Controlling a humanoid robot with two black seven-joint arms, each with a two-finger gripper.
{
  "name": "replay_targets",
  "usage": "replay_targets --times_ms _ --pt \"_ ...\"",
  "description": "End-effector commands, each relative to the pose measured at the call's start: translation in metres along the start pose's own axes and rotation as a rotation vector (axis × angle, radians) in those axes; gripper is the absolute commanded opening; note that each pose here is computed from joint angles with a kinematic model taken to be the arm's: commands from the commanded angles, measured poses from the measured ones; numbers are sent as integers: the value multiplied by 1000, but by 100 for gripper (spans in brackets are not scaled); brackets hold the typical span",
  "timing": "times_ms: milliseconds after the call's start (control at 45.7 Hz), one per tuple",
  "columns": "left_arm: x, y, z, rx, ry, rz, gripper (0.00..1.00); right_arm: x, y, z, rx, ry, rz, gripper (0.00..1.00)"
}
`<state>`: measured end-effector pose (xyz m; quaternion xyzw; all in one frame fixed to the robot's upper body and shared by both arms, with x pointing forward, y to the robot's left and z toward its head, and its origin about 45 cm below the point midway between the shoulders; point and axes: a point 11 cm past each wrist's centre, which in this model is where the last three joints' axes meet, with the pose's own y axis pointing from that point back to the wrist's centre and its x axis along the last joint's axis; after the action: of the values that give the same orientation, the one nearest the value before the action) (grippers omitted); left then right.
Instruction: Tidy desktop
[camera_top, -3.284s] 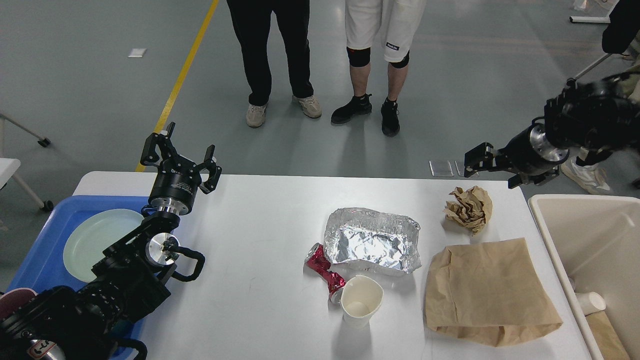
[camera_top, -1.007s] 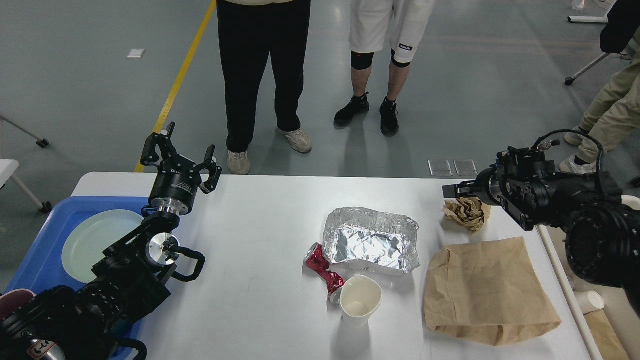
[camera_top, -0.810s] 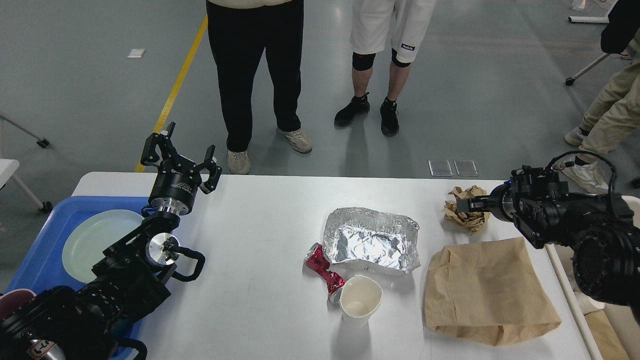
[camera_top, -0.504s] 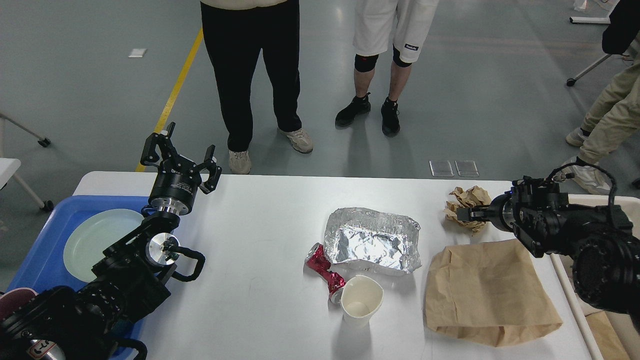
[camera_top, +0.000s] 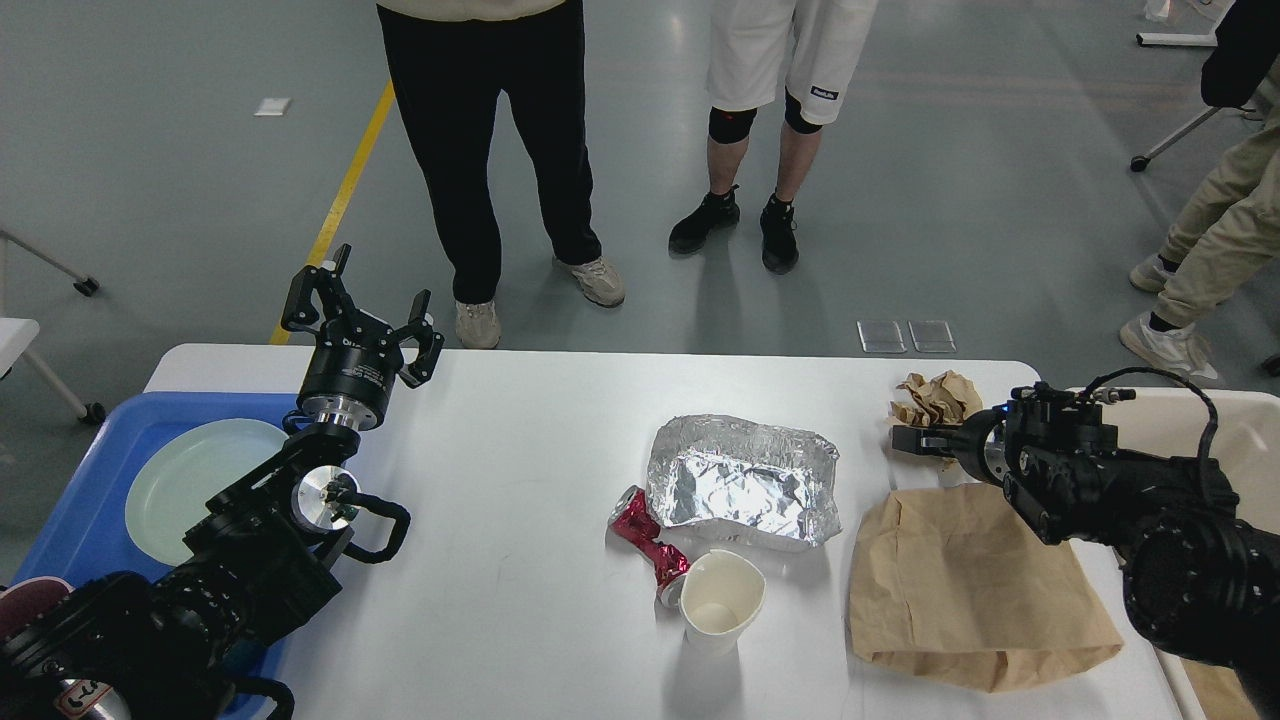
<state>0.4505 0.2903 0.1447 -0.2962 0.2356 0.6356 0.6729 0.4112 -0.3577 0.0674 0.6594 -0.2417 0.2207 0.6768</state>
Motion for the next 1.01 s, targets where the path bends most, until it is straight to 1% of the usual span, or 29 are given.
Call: replay_targets --times_ms 0,350,438,504,569,591,744,788,832,920,985 --pt "0 0 0 -1 0 0 97 -1 -1 -1 4 -7 6 100" --pt "0 0 0 -1 -1 1 97 -9 -4 -12 26 -28 -2 100" --pt "0 0 0 -1 -1 1 97 -10 -4 -14 35 -82 4 96" --pt "0 0 0 -1 -1 1 97 -9 -4 -14 39 -112 9 90" --pt "0 0 0 -1 0 0 97 -8 -4 -15 41 -126 13 89" --pt "0 0 0 -1 -1 1 97 -8 -4 -15 40 -124 13 87" --pt "0 0 0 -1 -1 1 97 -8 -4 -16 42 -126 10 62" --pt "0 0 0 -1 -1 1 97 -9 -5 -19 46 -125 5 58" --pt "0 0 0 -1 -1 1 97 -9 -5 -20 48 -125 5 56" --pt "0 0 0 -1 -1 1 97 -8 -5 -20 49 -122 6 56" --pt "0 0 0 -1 -1 1 97 -7 -5 -20 49 -120 5 60"
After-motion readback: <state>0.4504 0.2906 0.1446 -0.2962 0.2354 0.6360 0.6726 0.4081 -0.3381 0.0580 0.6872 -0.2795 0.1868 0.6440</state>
